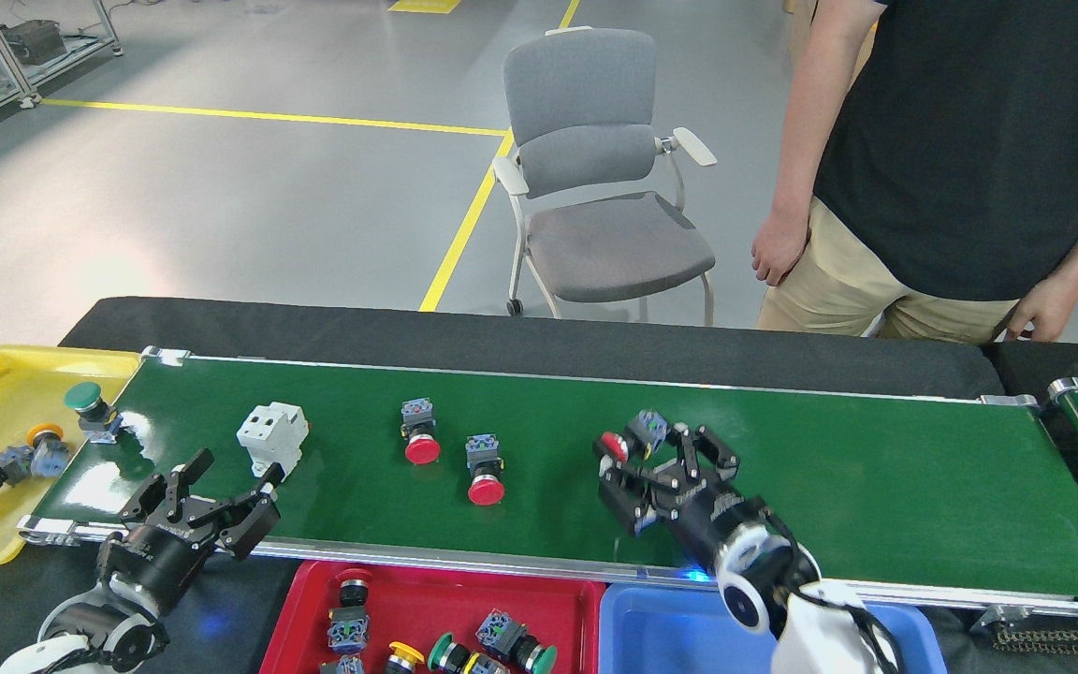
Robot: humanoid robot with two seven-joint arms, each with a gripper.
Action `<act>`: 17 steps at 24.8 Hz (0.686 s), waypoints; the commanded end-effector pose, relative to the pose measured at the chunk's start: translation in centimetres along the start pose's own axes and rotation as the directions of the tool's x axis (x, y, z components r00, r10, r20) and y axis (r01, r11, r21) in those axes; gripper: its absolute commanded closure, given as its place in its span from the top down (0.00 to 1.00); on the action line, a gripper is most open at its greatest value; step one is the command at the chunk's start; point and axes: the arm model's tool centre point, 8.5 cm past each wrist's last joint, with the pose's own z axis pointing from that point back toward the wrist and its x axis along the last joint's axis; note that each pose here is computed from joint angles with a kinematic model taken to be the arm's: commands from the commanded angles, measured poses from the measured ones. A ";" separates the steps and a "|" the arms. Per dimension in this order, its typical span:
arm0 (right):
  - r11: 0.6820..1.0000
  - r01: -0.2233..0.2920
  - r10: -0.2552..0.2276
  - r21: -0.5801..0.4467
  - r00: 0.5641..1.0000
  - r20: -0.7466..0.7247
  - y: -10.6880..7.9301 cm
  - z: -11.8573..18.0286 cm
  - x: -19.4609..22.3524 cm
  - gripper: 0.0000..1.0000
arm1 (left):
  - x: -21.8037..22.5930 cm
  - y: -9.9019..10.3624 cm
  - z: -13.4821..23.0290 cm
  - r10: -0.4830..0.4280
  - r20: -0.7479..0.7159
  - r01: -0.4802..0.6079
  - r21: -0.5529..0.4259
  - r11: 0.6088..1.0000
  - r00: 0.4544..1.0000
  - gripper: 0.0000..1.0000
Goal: Pick switch part from conveyor to tray
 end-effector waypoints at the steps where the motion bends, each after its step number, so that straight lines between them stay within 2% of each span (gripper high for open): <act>1: 1.000 -0.010 0.012 -0.012 0.986 0.168 -0.4 -0.4 2.8 0.47 | -1.0 1.3 -0.8 -0.032 -0.040 0.032 0.008 0.999 0.999 1.00; 3: 1.000 0.004 -0.004 0.002 0.972 0.236 0.4 -1.3 5.0 0.50 | -1.2 1.3 -1.2 -0.028 -0.047 0.028 0.004 1.000 0.999 1.00; 4: 1.000 0.005 -0.010 0.021 0.963 0.271 1.0 -1.7 6.3 0.60 | -1.2 1.2 -1.3 -0.022 -0.052 0.022 0.000 1.000 0.998 0.96; 5: 1.000 0.007 -0.014 0.026 0.958 0.286 1.3 -1.9 6.9 0.78 | -1.3 1.1 -1.5 -0.018 -0.065 0.018 -0.002 1.000 0.998 0.89; 6: 0.999 0.005 -0.018 0.041 0.954 0.300 1.6 -2.0 7.4 1.00 | -1.4 0.8 -1.7 -0.010 -0.098 0.009 -0.007 1.000 0.995 0.67; 7: 0.999 0.005 -0.021 0.051 0.953 0.303 1.8 -2.1 7.5 1.00 | -1.5 0.5 -1.8 -0.003 -0.127 0.001 -0.015 1.000 0.992 0.39; 8: 0.998 0.005 -0.022 0.057 0.953 0.303 1.9 -2.1 7.6 1.00 | -1.4 0.1 -1.9 0.008 -0.136 -0.011 -0.020 1.000 0.991 0.20; 9: 0.998 0.007 -0.024 0.057 0.953 0.301 1.8 -2.1 7.5 1.00 | -1.4 0.0 -2.0 0.019 -0.134 -0.021 -0.014 1.000 0.991 0.11; 12: 0.999 0.004 -0.014 0.038 0.958 0.285 1.0 -2.2 6.8 1.00 | -1.3 0.7 -2.1 0.021 -0.133 -0.011 0.079 0.997 0.991 0.01; 15: 1.000 0.008 -0.009 0.003 0.979 0.201 -0.1 -1.3 4.1 1.00 | -0.7 1.1 -2.2 0.011 -0.117 0.004 0.129 0.992 0.993 0.00; 17: 0.998 -0.005 0.010 -0.057 0.996 0.090 -2.2 -0.1 1.4 1.00 | -0.2 1.8 -2.1 0.000 -0.095 0.015 0.155 0.988 0.995 0.00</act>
